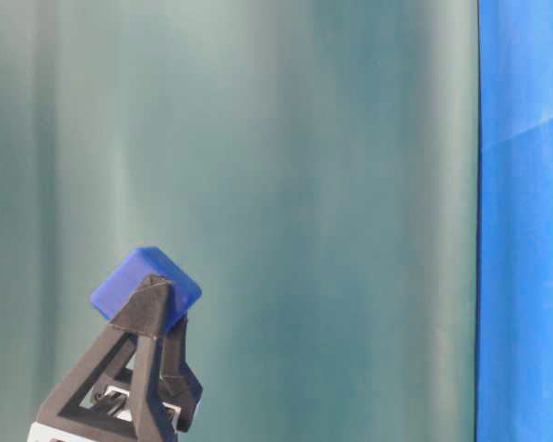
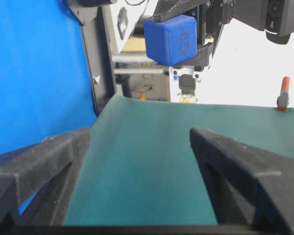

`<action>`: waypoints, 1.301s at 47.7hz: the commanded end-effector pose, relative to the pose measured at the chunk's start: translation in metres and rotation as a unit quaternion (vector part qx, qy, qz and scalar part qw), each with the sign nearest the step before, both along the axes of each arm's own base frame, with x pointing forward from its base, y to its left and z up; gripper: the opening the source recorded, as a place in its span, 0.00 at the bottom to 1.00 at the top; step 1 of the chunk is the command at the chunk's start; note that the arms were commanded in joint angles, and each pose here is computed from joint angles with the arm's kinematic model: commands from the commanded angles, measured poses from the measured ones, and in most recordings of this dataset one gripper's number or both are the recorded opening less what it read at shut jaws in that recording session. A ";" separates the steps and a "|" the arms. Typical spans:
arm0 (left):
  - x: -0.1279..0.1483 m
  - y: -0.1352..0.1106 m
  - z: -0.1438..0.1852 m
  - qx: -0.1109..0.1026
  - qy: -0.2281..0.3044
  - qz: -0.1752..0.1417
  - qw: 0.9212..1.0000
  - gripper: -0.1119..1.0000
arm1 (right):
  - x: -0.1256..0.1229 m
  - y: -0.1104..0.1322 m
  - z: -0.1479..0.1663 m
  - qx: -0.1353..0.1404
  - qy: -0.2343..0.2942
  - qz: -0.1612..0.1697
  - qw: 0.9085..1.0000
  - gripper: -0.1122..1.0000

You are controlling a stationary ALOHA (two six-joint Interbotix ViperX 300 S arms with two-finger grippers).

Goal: Handover the blue block to the right arm after grasping it with the left arm, then place it in the designated position.
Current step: 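Open the right gripper and move it toward the held cube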

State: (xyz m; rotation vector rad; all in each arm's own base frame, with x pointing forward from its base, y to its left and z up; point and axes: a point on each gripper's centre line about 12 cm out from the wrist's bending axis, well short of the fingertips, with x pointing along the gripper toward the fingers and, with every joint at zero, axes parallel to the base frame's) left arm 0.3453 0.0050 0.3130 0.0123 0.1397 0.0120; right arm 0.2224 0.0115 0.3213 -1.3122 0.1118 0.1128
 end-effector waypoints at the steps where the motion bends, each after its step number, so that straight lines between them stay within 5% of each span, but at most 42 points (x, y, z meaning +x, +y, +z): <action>1: -0.002 0.001 0.012 -0.001 -0.020 0.001 1.000 0.54 | 0.002 0.001 0.012 0.002 -0.015 0.002 1.000 0.96; 51: -0.002 0.001 0.013 -0.001 -0.021 0.001 1.000 0.54 | 0.004 0.001 0.010 0.002 -0.010 0.003 1.000 0.96; 62: -0.002 0.000 0.013 -0.001 -0.021 0.000 1.000 0.54 | 0.028 0.004 0.014 -0.004 0.005 0.005 1.000 0.96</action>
